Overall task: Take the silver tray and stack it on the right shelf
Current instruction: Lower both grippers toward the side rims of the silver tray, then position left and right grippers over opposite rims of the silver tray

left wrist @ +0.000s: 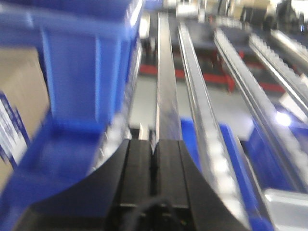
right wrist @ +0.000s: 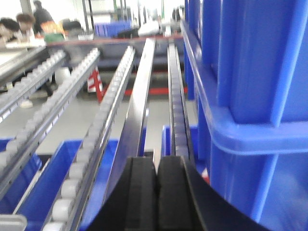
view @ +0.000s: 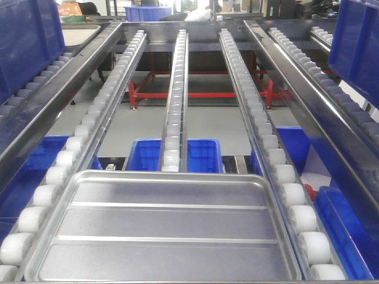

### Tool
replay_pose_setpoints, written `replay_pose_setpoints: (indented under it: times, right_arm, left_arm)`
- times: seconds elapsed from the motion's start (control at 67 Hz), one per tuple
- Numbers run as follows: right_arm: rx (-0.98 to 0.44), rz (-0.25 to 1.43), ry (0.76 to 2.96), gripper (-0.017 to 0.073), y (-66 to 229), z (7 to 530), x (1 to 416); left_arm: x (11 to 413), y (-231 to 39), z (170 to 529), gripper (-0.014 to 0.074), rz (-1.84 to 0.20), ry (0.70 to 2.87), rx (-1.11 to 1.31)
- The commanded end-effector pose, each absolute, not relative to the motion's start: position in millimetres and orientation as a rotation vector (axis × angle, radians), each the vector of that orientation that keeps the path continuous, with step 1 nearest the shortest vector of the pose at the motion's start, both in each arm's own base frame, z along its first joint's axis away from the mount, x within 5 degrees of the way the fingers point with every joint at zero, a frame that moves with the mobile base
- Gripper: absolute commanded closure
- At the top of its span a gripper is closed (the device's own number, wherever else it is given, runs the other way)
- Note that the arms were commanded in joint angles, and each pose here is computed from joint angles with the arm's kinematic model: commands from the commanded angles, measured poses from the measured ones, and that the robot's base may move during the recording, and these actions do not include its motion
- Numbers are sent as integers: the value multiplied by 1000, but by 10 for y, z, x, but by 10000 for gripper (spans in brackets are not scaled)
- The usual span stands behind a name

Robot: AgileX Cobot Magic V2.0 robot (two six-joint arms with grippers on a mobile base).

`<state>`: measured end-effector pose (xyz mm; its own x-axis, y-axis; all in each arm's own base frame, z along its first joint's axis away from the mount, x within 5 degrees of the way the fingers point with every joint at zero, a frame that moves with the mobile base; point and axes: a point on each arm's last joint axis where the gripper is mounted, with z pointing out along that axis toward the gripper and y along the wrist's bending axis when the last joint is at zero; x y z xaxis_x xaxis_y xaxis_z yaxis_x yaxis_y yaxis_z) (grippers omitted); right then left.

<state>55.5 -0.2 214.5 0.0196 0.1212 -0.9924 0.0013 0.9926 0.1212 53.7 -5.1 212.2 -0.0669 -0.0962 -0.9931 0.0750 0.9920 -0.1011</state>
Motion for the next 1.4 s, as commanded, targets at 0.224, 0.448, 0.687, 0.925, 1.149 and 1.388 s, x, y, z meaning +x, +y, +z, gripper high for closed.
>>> replay_pose_setpoints:
  times: [0.224, 0.448, 0.687, 0.925, 1.149, 1.388]
  right_arm:
    - [162, 134, 2010, 510, 20, 2636, 815]
    - [233, 190, 2393, 510, 63, 2506, 1203]
    - [327, 306, 2466, 510, 123, 2421, 1371]
    - [340, 306, 2520, 501, 125, 2423, 1586]
    - [250, 357, 2550, 482, 353, 2445, 1835]
    - [285, 288, 2594, 482, 766, 2354, 2038]
  left_arm:
    - [810, -141, 2615, 676, -242, 2052, -41]
    - [1268, -202, 2682, 676, -257, 2382, -40]
    - [1574, -298, 2423, 676, -399, 2560, -171]
    - [1862, -450, 2355, 676, -412, 2632, -85]
    - [1994, -864, 2447, 686, -382, 2611, -21]
    - [2017, -1260, 2480, 686, -262, 2645, 52]
